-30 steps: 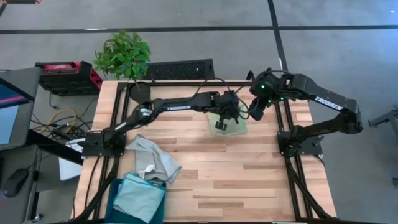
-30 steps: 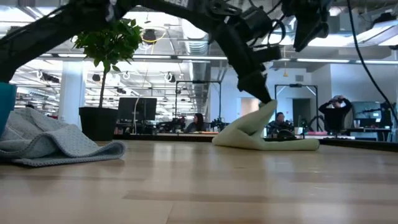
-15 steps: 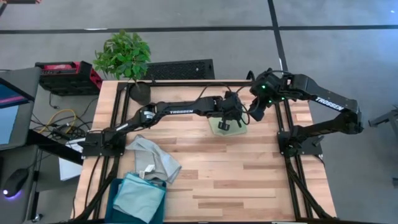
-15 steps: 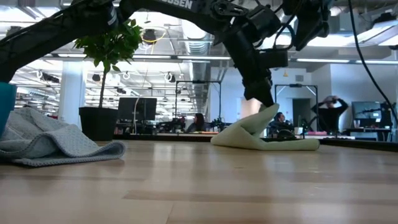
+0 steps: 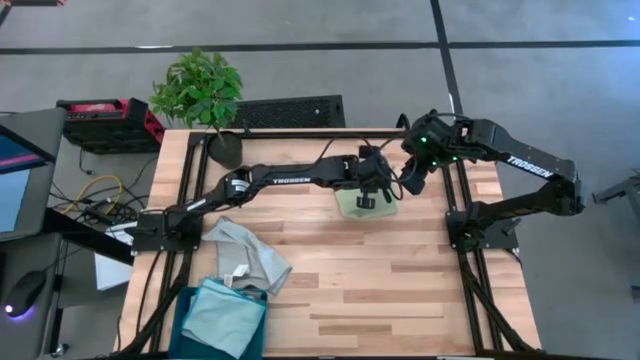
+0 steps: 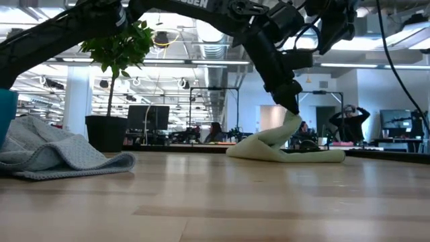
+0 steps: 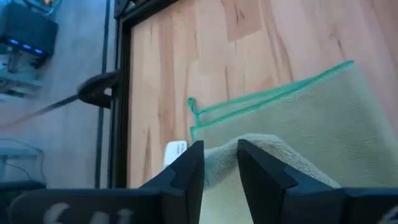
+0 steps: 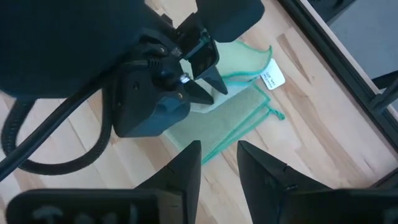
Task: Fold microfiber towels
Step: Fold the green microfiber towel, then put the green microfiber towel into the blue bin
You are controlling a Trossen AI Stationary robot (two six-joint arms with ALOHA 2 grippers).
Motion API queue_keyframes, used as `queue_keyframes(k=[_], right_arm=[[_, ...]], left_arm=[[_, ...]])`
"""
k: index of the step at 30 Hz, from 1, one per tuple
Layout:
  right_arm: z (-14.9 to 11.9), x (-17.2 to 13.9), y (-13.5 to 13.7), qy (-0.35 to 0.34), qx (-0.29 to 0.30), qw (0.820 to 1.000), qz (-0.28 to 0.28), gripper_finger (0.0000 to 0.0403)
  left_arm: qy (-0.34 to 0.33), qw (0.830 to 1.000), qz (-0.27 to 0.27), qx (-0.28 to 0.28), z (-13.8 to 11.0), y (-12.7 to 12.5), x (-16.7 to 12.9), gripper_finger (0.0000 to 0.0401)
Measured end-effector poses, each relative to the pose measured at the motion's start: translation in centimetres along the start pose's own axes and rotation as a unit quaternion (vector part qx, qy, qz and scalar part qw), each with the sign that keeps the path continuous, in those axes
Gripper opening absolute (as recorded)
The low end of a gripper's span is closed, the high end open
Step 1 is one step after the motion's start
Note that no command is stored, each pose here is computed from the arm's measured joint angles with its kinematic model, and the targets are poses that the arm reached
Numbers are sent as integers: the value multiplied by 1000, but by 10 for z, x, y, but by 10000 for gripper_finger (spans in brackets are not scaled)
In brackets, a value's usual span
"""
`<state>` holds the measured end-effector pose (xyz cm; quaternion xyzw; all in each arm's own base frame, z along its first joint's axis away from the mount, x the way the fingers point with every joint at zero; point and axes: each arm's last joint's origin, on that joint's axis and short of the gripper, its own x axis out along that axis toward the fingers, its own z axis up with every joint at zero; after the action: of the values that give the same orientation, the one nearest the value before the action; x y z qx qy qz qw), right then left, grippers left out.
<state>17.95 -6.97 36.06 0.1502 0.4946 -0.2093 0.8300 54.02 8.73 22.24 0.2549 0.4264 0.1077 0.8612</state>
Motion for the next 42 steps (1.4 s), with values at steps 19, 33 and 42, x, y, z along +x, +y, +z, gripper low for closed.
queue_keyframes(k=[19,33,42], right_arm=[[0,0,0,-2,2,1000,0,127],[1,0,0,-4,-3,1000,0,127],[0,-1,0,-4,-40,999,3,127]], left_arm=[[141,963,-230,3,-34,-18,-23,86],[167,943,-289,-14,-49,-12,-22,86],[202,927,-305,-78,-51,2,-48,86]])
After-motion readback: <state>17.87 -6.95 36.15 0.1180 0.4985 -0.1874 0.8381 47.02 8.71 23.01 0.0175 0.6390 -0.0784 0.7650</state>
